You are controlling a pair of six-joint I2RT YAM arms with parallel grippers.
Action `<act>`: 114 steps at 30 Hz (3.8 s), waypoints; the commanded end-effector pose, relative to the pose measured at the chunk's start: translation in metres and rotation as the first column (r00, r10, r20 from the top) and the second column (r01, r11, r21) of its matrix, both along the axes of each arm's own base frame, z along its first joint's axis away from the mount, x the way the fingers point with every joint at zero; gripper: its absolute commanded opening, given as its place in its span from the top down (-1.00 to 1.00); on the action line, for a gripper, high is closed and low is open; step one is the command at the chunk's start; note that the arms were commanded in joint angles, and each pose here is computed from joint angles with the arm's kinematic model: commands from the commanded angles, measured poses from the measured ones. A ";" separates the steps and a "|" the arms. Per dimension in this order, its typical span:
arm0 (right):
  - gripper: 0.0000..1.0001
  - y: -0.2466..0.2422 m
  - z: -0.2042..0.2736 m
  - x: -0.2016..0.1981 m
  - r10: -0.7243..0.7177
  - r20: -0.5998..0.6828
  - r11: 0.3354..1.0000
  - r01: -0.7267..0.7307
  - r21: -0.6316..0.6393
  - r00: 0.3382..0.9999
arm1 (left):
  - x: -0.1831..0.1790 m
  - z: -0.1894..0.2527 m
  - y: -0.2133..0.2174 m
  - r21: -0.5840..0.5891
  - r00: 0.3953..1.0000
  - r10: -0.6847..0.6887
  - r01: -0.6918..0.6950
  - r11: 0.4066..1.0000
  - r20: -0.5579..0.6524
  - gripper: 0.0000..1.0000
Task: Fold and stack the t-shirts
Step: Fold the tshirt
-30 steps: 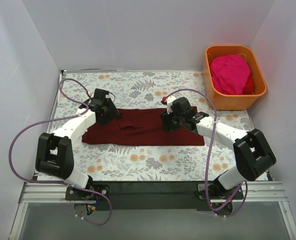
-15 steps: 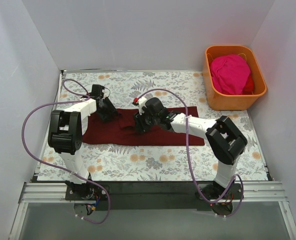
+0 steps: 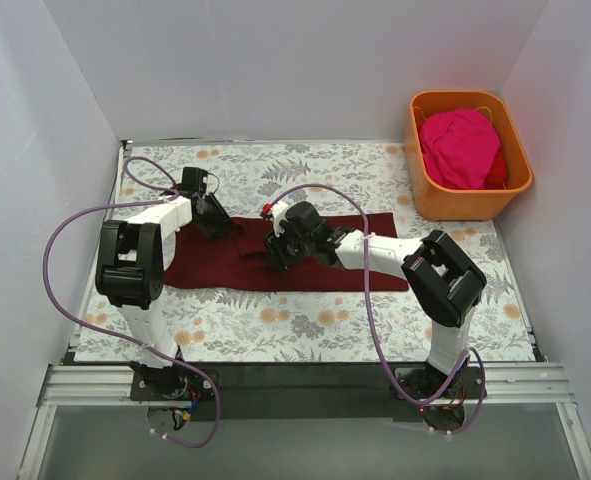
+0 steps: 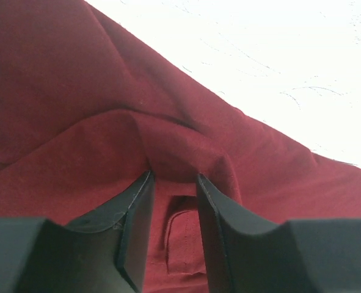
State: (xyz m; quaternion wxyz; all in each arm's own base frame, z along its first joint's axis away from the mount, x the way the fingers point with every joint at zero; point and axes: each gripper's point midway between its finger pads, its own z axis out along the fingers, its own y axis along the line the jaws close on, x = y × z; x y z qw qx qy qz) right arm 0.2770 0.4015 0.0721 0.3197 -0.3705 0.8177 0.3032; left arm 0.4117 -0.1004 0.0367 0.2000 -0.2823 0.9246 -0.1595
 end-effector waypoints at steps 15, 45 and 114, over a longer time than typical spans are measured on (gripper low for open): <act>0.08 0.049 0.041 0.011 0.109 0.222 0.994 -0.110 -0.009 0.969 | 0.020 0.027 0.004 0.034 0.997 -0.032 0.030 0.999 0.064 1.00; 0.36 0.076 -0.026 0.040 0.151 0.317 0.968 -0.075 -0.239 0.937 | 0.029 0.031 0.026 0.179 0.996 -0.056 0.043 0.983 0.070 1.00; 0.97 0.063 -0.014 0.001 0.295 0.173 0.953 -0.277 -0.119 0.940 | -0.023 0.017 0.077 0.419 0.963 -0.018 0.133 0.898 -0.267 1.00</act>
